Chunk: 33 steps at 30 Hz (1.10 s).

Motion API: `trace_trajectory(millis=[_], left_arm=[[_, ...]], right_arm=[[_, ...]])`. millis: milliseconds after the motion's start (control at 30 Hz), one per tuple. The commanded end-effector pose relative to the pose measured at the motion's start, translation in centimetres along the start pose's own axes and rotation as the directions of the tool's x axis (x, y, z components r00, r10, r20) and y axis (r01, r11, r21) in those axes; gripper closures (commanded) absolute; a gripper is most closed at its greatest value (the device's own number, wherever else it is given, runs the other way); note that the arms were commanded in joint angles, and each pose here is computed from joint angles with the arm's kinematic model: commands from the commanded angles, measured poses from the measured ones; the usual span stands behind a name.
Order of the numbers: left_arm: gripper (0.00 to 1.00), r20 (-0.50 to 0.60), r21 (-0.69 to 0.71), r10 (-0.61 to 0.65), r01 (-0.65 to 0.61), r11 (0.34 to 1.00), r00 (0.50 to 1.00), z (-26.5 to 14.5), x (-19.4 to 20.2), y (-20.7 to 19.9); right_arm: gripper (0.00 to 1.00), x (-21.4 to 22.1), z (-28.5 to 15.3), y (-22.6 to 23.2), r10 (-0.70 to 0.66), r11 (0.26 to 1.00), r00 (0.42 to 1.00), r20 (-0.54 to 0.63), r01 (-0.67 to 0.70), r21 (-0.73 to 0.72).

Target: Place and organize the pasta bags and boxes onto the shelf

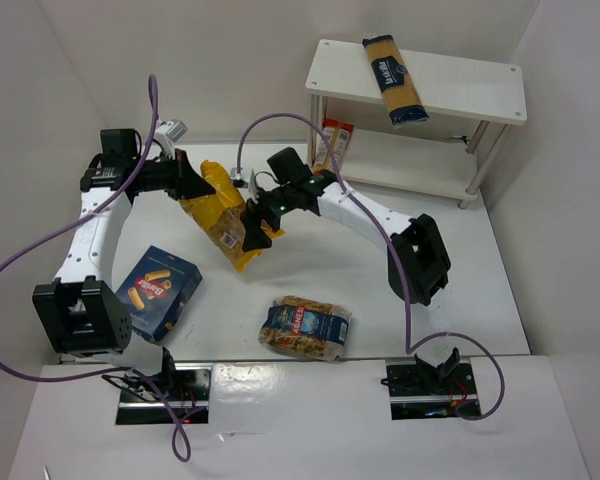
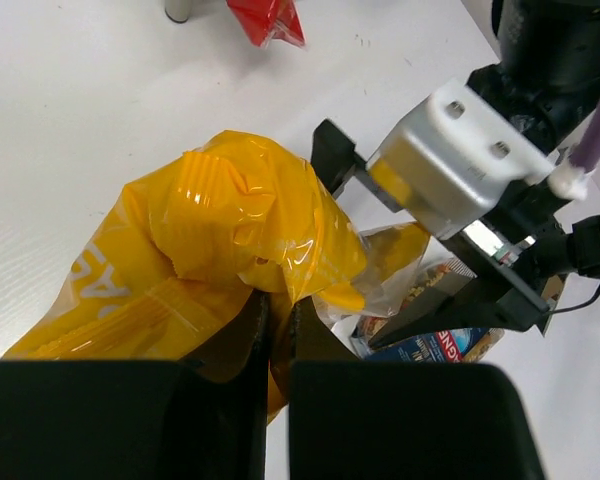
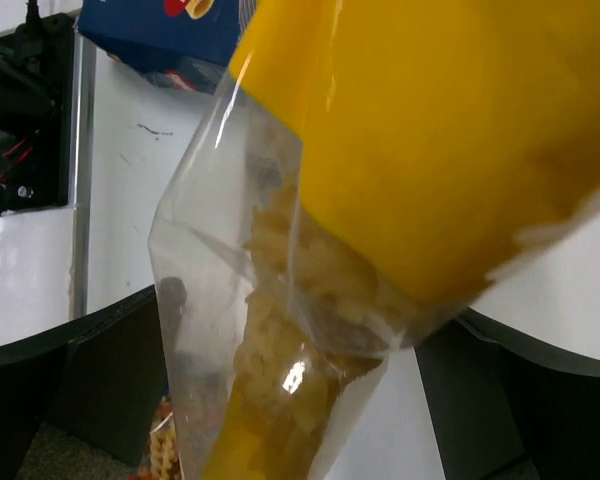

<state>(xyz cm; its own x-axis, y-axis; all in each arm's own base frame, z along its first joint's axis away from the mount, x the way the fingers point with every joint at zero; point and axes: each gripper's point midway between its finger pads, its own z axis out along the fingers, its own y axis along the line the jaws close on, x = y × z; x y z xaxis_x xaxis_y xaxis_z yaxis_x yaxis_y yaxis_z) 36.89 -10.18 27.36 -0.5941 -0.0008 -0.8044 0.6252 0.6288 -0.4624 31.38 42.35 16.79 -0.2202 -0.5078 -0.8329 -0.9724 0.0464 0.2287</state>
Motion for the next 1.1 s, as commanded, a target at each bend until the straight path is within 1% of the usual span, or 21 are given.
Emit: trace_trajectory(millis=[0,33,67,100,133,167,300,367,400,433,467,500,633,667,700,733,767,800,867,933,1067], left_arm=[[1.0,0.113,0.14,0.081,-0.097,0.985,0.99,-1.9,-3.3,-4.7],[1.0,0.107,0.141,0.072,-0.087,0.986,0.992,-1.8,-3.0,-4.6],[1.0,0.112,0.14,0.08,-0.095,0.986,0.99,-2.0,-3.1,-4.8],[1.0,0.117,0.139,0.088,-0.104,0.985,0.989,-2.0,-3.2,-4.8],[1.0,0.118,0.148,0.088,-0.105,0.984,0.989,-2.0,-3.2,-5.0],[1.0,0.121,0.14,0.085,-0.102,0.985,0.989,-2.2,-3.3,-4.7],[1.0,0.125,0.131,0.092,-0.108,0.985,0.988,-2.6,-3.3,-4.7],[0.98,0.129,0.113,0.099,-0.113,0.987,0.987,-2.9,-3.3,-4.5],[0.85,0.127,0.091,0.085,-0.097,0.991,0.988,-3.2,-3.2,-4.0],[0.65,0.134,0.065,0.104,-0.113,0.992,0.986,-3.7,-3.3,-3.7],[0.5,0.132,0.033,0.113,-0.119,0.992,0.985,-3.9,-3.2,-3.0],[0.31,0.139,0.003,0.117,-0.118,0.993,0.983,-4.7,-3.3,-2.5],[0.08,0.144,-0.118,0.138,-0.121,0.986,0.98,-6.4,-2.9,-0.6],[0.06,0.14,-0.142,0.139,-0.119,0.983,0.98,-6.8,-2.6,-0.3],[0.03,0.131,-0.194,0.166,-0.139,0.971,0.977,-7.2,-2.7,0.3],[0.0,0.127,-0.23,0.154,-0.122,0.966,0.98,-7.6,-2.3,0.9],[0.0,0.121,-0.26,0.15,-0.114,0.959,0.981,-8.1,-1.9,1.5],[0.0,0.114,-0.297,0.182,-0.141,0.944,0.977,-8.6,-2.0,1.7],[0.0,0.112,-0.348,0.162,-0.114,0.93,0.98,-9.6,-1.2,2.3],[0.0,0.091,-0.376,0.142,-0.098,0.921,0.986,-10.0,0.4,2.9],[0.0,0.097,-0.43,0.135,-0.081,0.899,0.986,-11.5,1.6,3.1]], right_arm=[[0.01,-2.9,0.9,0.7,-0.062,0.997,0.997,0.053,0.064,-0.041],[0.08,-3.3,1.0,0.8,-0.065,0.996,0.996,0.062,0.069,-0.053],[0.2,-4.0,0.9,0.7,-0.074,0.996,0.995,0.07,0.078,-0.05],[0.39,-3.7,1.3,0.3,-0.075,0.996,0.995,0.062,0.078,-0.053],[0.99,-4.1,1.6,0.1,-0.052,0.998,0.997,0.051,0.053,-0.027],[1.0,-4.7,1.4,0.1,-0.076,0.997,0.995,0.062,0.077,-0.022],[1.0,-5.1,0.5,0.5,-0.088,0.996,0.995,0.057,0.088,-0.013],[1.0,-5.0,-0.3,0.2,-0.091,0.995,0.995,0.041,0.089,0.043],[1.0,-5.1,-0.6,0.0,-0.097,0.993,0.994,0.04,0.095,0.066],[1.0,-5.5,-1.3,0.2,-0.109,0.99,0.993,0.045,0.105,0.093],[1.0,-5.4,-2.1,-0.5,-0.116,0.986,0.992,0.04,0.11,0.125],[1.0,-5.4,-2.5,-0.7,-0.118,0.982,0.993,0.033,0.111,0.153],[1.0,-5.1,-6.0,-2.6,-0.113,0.96,0.993,0.043,0.098,0.261],[1.0,-5.9,-7.1,-2.4,-0.123,0.955,0.99,0.066,0.1,0.279],[1.0,-5.6,-8.3,-3.2,-0.112,0.947,0.991,0.067,0.086,0.31],[1.0,-5.2,-8.9,-3.5,-0.1,0.944,0.992,0.073,0.071,0.322],[1.0,-6.0,-10.1,-3.4,-0.12,0.936,0.988,0.094,0.081,0.342],[1.0,-5.6,-11.1,-3.9,-0.11,0.93,0.989,0.097,0.068,0.36],[1.0,-5.7,-12.7,-4.2,-0.117,0.914,0.987,0.107,0.065,0.4],[1.0,-5.3,-13.8,-4.4,-0.112,0.907,0.987,0.112,0.055,0.418],[1.0,-5.0,-15.7,-4.4,-0.113,0.886,0.986,0.119,0.046,0.461]])
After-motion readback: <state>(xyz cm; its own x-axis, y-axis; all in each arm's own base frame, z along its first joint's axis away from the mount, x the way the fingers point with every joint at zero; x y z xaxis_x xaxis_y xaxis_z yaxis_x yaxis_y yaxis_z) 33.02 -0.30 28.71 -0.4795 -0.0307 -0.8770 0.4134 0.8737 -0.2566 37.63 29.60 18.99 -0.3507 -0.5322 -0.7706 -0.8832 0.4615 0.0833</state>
